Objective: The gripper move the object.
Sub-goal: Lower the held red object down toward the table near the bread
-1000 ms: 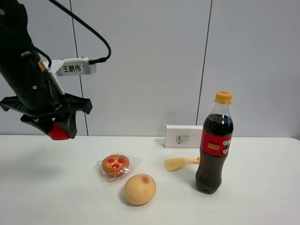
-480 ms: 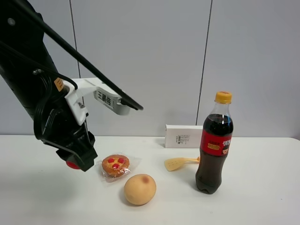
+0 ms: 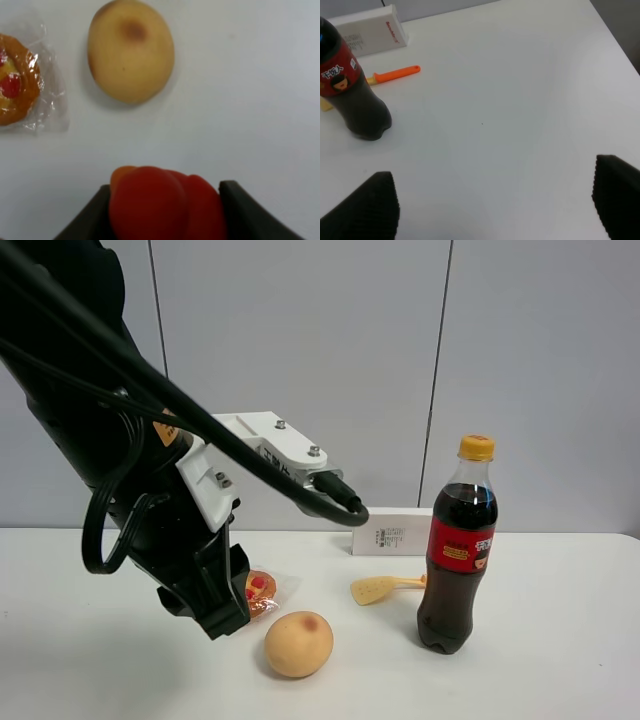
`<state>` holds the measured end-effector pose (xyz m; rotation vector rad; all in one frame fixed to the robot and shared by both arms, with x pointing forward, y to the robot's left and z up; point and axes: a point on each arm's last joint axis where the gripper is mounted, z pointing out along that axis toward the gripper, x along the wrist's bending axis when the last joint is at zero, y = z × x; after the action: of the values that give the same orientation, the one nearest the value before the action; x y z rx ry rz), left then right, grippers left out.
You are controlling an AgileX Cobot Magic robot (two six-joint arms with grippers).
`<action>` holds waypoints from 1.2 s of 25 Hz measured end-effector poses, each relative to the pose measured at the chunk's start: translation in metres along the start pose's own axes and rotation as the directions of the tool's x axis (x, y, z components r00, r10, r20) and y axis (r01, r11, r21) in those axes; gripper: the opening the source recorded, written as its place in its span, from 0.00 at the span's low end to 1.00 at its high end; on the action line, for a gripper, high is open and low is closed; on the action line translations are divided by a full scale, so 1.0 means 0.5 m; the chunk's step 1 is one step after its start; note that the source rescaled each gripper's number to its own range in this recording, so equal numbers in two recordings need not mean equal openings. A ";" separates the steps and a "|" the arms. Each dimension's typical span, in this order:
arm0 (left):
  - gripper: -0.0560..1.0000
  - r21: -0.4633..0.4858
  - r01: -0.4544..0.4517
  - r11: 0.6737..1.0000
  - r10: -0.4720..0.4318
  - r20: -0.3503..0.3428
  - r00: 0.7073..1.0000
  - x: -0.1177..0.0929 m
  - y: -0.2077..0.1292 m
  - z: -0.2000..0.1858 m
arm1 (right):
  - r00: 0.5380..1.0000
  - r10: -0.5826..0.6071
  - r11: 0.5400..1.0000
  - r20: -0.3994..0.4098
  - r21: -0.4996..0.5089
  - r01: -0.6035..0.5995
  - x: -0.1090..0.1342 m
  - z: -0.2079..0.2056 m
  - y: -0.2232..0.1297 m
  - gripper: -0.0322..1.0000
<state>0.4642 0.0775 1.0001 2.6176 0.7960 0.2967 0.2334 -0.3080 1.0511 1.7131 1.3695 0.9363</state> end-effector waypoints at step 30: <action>0.07 -0.058 -0.564 0.824 0.566 0.023 0.824 -0.095 0.025 0.096 | 1.000 0.000 1.000 0.000 0.000 0.000 0.000 0.000 0.000 1.00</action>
<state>0.4463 0.0265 0.9577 2.7449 -0.0325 0.4148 0.2334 -0.3080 1.0511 1.7131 1.3695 0.9363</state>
